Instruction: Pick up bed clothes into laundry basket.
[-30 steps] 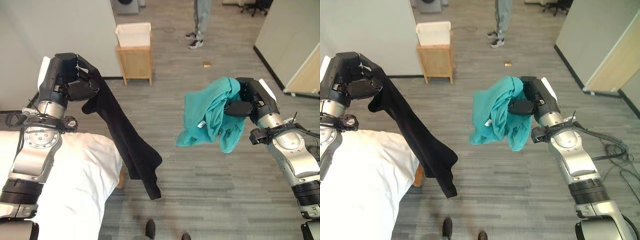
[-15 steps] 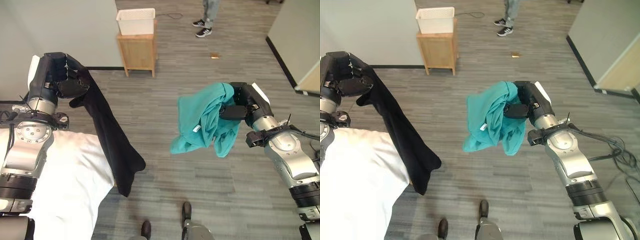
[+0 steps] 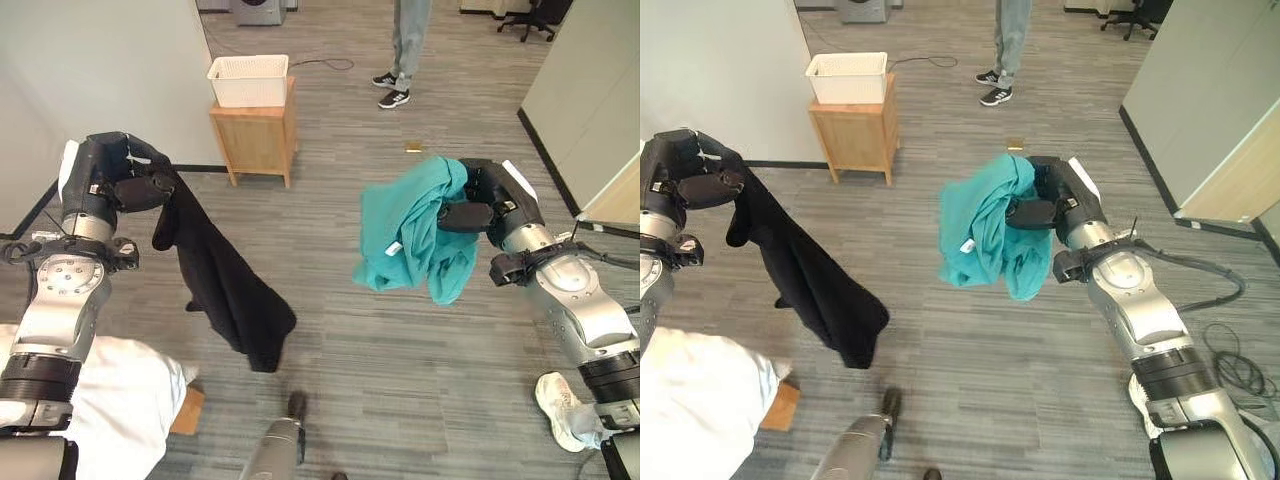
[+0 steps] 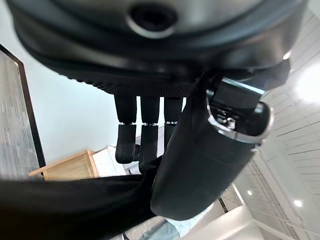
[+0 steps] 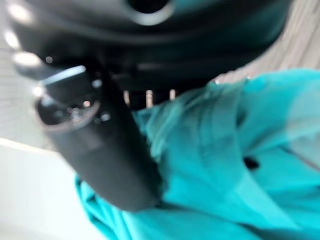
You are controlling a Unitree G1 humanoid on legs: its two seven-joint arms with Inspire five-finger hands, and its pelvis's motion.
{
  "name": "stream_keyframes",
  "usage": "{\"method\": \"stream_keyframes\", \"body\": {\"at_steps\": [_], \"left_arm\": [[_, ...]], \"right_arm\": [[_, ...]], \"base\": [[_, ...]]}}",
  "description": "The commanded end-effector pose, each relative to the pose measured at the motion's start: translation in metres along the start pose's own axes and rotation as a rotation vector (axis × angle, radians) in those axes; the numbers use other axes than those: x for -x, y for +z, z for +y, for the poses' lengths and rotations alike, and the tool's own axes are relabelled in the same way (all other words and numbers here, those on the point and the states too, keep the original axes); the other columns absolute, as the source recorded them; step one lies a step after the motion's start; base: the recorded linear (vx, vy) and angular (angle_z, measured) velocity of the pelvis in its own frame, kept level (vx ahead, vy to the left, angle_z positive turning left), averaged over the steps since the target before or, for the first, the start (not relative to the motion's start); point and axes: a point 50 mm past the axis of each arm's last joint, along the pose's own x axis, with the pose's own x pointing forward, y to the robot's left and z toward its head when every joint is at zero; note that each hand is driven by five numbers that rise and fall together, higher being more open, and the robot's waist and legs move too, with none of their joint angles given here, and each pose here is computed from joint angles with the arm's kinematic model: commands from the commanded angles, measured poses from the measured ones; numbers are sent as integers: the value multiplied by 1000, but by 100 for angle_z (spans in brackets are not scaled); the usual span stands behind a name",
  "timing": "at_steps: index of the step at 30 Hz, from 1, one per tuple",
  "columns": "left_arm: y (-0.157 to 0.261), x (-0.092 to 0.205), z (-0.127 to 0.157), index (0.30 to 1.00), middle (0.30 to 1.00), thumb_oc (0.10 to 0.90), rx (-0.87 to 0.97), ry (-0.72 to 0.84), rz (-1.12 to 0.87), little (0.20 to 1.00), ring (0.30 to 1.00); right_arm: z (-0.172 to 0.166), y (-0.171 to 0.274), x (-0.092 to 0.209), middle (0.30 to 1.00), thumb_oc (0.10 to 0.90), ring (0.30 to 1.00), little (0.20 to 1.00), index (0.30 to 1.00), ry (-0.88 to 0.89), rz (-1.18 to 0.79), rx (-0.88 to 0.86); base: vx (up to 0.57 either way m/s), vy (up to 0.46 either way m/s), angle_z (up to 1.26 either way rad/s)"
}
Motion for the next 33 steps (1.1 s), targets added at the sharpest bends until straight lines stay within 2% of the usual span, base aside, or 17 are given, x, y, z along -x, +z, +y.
{"method": "stream_keyframes", "body": {"at_steps": [1,7,10,14,17,22,24,28,33], "left_arm": [[68,-9,24,300,300,400,33,86,-295,300,300],[67,-8,18,300,300,400,-17,49,-288,300,300],[79,-15,7,300,300,400,20,51,-324,300,300],[71,-16,-2,300,300,400,36,22,-293,300,300],[80,-21,-16,300,300,400,34,-27,-318,300,300],[77,-21,-23,300,300,400,35,-50,-313,300,300],[70,-19,-17,300,300,400,1,-29,-292,300,300],[66,-16,-13,300,300,400,46,-7,-288,300,300],[82,-19,-13,300,300,400,90,7,-334,300,300]], "right_arm": [[-16,62,-9,300,400,300,300,300,-52,-276,37],[-12,52,-9,300,400,300,300,300,-43,-240,60],[-2,57,-18,300,400,300,300,300,-32,-263,52],[-1,53,-17,300,400,300,300,300,-13,-234,67],[-5,55,-16,300,400,300,300,300,-17,-239,59],[-11,44,-5,300,400,300,300,300,-40,-212,48],[-26,39,6,300,400,300,300,300,-91,-181,93],[-36,45,10,300,400,300,300,300,-124,-193,122],[-56,58,12,300,400,300,300,300,-208,-216,123]], "base": [[472,71,-28],[642,199,-14],[551,295,21],[513,22,56],[723,-126,91],[704,-197,86],[718,-246,89],[624,-282,46],[496,-313,12]]}}
